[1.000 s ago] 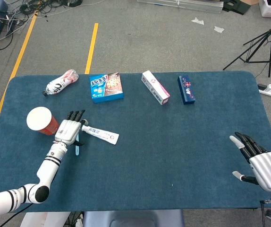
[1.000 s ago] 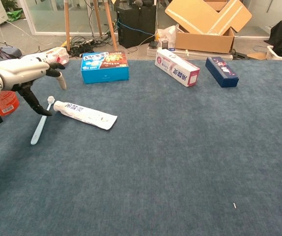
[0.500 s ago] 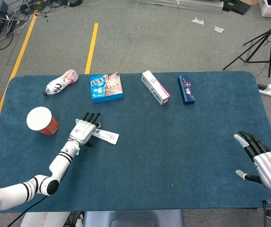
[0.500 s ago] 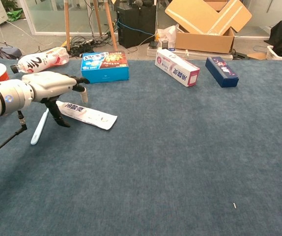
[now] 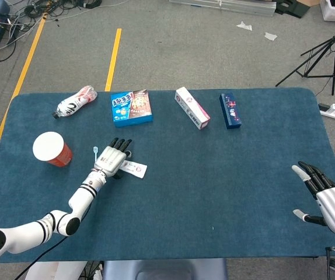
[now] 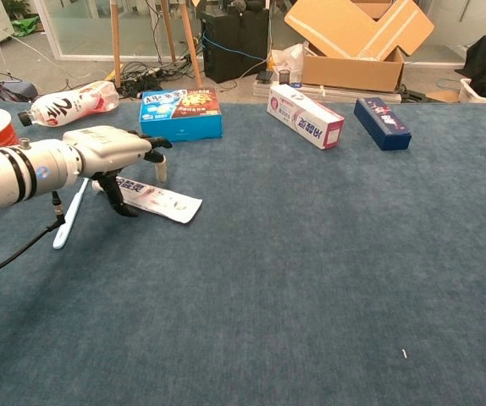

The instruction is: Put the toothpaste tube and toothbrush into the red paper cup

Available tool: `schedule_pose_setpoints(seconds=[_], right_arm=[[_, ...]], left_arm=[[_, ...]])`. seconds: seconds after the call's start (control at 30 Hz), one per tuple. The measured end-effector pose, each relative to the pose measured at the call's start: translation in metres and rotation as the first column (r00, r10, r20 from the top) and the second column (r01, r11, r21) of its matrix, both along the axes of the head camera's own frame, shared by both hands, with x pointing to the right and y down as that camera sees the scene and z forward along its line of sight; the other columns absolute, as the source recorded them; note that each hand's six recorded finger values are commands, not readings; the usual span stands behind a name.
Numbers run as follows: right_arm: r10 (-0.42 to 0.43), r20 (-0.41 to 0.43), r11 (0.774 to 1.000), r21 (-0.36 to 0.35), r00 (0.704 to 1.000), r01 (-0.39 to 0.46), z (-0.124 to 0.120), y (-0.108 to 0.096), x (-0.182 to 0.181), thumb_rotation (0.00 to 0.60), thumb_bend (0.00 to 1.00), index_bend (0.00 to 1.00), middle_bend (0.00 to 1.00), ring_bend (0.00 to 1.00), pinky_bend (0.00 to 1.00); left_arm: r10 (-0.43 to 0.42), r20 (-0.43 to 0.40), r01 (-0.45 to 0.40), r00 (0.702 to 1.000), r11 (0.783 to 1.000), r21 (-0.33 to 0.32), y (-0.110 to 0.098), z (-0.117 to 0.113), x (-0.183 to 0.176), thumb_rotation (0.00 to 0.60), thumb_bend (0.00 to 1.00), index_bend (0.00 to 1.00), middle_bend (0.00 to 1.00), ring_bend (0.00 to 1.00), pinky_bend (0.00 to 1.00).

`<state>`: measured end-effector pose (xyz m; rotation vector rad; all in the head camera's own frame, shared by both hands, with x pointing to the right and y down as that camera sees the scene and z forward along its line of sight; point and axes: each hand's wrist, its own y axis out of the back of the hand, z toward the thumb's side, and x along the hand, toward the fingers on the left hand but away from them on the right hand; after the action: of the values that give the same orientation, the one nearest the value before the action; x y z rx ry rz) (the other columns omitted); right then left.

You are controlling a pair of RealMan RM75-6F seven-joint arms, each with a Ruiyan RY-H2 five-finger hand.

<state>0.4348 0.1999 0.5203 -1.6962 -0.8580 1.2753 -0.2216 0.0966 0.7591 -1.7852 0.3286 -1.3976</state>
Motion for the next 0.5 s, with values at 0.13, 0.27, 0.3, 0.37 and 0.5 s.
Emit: schedule_pose_setpoints(seconds=[0.13, 0.27, 0.3, 0.37, 0.5], right_arm=[[0.001, 0.001, 1.0, -0.003, 1.0, -0.001, 0.0012, 0.0002, 0.0001, 0.6, 0.0, 0.07, 0.09, 0.11, 0.44], [0.0, 0.002, 1.0, -0.008, 1.0, 0.0, 0.003, 0.0006, -0.0007, 0.6, 0.0, 0.07, 0.09, 0.11, 0.44], [-0.001, 0.002, 1.0, -0.009, 1.0, 0.001, 0.0035, 0.0006, -0.001, 0.6, 0.0, 0.07, 0.09, 0.11, 0.44], [-0.003, 0.003, 1.0, -0.011, 1.0, 0.003, 0.004, 0.0007, -0.0015, 0.6, 0.0, 0.07, 0.09, 0.11, 0.44], [-0.003, 0.004, 1.0, -0.013, 1.0, 0.003, 0.0046, 0.0012, -0.0021, 0.6, 0.0, 0.07, 0.09, 0.11, 0.44]], left_arm=[[-0.002, 0.018, 0.002, 1.0, 1.0, 0.002, -0.0024, 0.0017, -0.0008, 0.6, 0.35, 0.34, 0.0, 0.0, 0.0], [-0.009, 0.032, 0.01, 0.999, 1.0, -0.001, -0.0039, 0.0034, -0.0021, 0.6, 0.35, 0.34, 0.0, 0.0, 0.0], [-0.008, 0.039, 0.008, 0.999, 1.0, -0.002, -0.0039, 0.004, -0.0025, 0.6, 0.35, 0.34, 0.0, 0.0, 0.0], [-0.004, 0.05, 0.004, 0.999, 1.0, -0.007, -0.0032, 0.005, -0.0034, 0.6, 0.35, 0.34, 0.0, 0.0, 0.0], [0.004, 0.071, -0.002, 0.997, 1.0, -0.023, -0.0017, 0.0063, -0.0056, 0.6, 0.35, 0.34, 0.0, 0.0, 0.0]])
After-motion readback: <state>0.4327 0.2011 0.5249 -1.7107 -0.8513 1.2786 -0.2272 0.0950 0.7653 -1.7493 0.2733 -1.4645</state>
